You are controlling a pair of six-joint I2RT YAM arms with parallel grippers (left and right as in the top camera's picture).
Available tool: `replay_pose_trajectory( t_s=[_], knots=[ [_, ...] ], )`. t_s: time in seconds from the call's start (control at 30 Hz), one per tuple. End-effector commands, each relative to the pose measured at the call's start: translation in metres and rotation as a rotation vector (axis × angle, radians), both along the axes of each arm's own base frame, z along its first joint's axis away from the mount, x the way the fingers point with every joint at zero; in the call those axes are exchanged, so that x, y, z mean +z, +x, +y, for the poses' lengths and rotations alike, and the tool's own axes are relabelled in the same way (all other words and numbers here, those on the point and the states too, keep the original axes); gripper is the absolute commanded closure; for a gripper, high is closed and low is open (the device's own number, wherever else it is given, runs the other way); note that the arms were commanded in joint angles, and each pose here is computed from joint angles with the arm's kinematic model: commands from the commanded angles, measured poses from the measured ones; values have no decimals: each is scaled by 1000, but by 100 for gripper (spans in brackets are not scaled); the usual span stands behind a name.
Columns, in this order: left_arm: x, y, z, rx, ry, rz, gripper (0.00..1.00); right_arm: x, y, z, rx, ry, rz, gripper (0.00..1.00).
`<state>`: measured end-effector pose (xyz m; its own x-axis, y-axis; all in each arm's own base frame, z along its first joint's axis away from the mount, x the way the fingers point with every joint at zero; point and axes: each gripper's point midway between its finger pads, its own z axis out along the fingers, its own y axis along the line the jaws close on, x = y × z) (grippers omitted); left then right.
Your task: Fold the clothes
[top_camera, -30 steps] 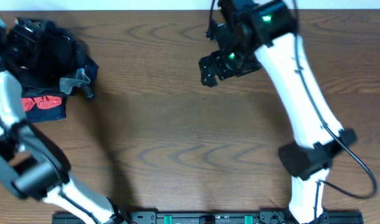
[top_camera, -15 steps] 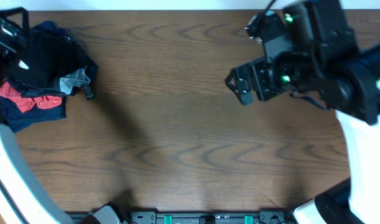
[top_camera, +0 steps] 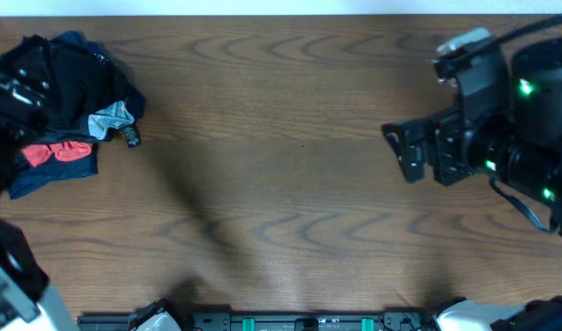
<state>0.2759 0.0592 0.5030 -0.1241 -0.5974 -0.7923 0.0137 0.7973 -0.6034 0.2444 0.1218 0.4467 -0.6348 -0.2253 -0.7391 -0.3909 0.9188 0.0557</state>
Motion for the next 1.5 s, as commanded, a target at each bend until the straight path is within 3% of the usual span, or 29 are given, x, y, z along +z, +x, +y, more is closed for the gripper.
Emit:
replay_pose_trajectory(
  t_s=[0.0,0.27,0.67,1.0,1.2,1.33,1.47],
  knots=[
    [14,-21,-15,-1,-57,-41,2,3,5,-14,-63,-39,-29,1],
    [32,-55,-58,-129,-12,-113,2,3,5,-14,-63,-39,-29,1],
    [30,-57,-70,-201,10,-111,2,3,5,-14,-63,-39,-28,1],
    [11,-66,-92,-330,-133,-12,2,3,5,-14,-63,-39,-29,1],
    [-10,-69,-95,-328,-219,81,2,3,5,-14,-63,-39,-28,1],
    [-8,-69,-95,-340,-108,43,2,3,5,-14,-63,-39,-29,1],
    [2,-67,-94,-363,179,-65,2,3,5,-14,-63,-39,-28,1]
  ],
)
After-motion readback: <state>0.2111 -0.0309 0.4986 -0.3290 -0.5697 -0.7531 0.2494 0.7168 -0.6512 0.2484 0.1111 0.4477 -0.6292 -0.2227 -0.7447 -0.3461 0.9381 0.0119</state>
